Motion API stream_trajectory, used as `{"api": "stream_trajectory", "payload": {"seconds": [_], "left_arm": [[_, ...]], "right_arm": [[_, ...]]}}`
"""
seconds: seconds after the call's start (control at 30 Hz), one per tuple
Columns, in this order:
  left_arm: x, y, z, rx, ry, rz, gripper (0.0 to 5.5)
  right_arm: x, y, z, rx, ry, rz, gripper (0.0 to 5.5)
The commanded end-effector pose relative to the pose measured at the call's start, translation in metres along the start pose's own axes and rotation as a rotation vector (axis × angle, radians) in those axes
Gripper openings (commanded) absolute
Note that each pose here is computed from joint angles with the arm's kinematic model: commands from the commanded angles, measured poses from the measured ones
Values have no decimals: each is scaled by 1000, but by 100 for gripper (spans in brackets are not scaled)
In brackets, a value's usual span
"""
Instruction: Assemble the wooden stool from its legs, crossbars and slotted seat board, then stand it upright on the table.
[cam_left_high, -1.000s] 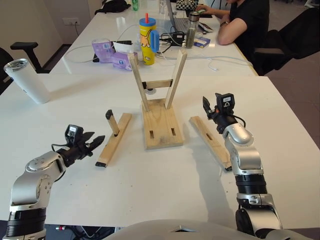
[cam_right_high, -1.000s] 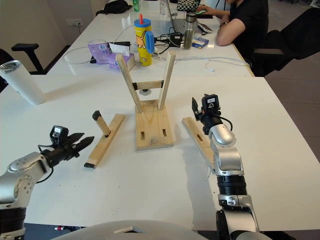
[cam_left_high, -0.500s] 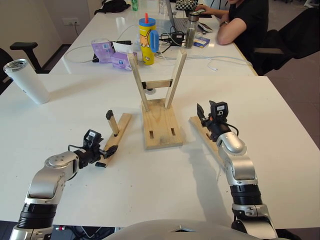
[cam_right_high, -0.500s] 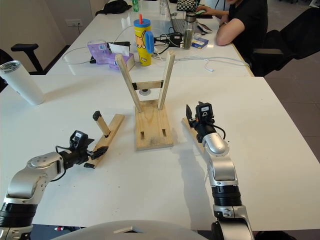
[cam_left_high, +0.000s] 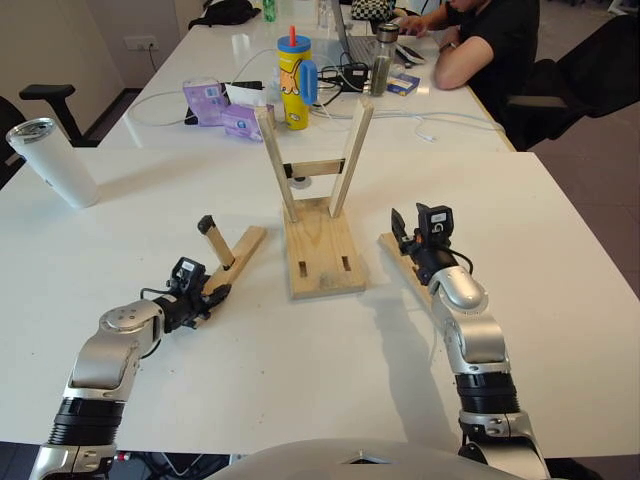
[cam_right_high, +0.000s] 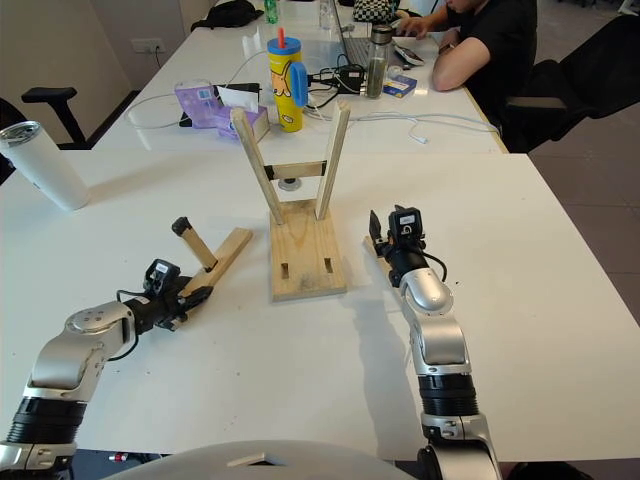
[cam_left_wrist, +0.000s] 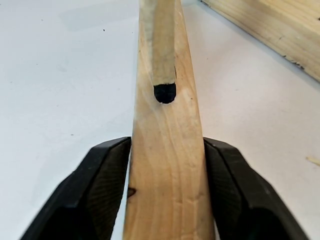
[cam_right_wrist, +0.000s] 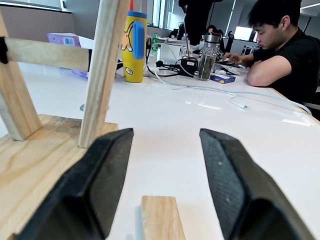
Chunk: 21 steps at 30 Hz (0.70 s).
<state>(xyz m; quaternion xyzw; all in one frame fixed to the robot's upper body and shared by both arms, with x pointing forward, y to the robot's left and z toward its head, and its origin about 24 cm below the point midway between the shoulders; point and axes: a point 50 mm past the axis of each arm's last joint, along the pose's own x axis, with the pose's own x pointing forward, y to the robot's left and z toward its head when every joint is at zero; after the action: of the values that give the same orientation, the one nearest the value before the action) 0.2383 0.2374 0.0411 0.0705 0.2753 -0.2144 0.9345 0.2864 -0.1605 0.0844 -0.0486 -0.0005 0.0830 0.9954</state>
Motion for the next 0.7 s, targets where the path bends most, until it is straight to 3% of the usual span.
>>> {"api": "stream_trajectory", "payload": {"seconds": [0.03, 0.23, 0.33, 0.53, 0.7], "left_arm": [[6, -1, 2, 4, -33, 8, 204], [2, -5, 17, -26, -173, 34, 204], [-11, -3, 44, -55, -359, 56, 204], [-26, -19, 92, 44, -623, 22, 204], [-30, -45, 109, 123, -713, -79, 204]], "right_arm": [[9, -1, 12, -6, -26, 8, 246], [18, -2, 35, 8, -61, 76, 246], [25, -8, 59, 81, -89, 113, 246], [36, 3, 107, 427, -105, 322, 246], [31, 25, 121, 803, 15, 594, 246]]}}
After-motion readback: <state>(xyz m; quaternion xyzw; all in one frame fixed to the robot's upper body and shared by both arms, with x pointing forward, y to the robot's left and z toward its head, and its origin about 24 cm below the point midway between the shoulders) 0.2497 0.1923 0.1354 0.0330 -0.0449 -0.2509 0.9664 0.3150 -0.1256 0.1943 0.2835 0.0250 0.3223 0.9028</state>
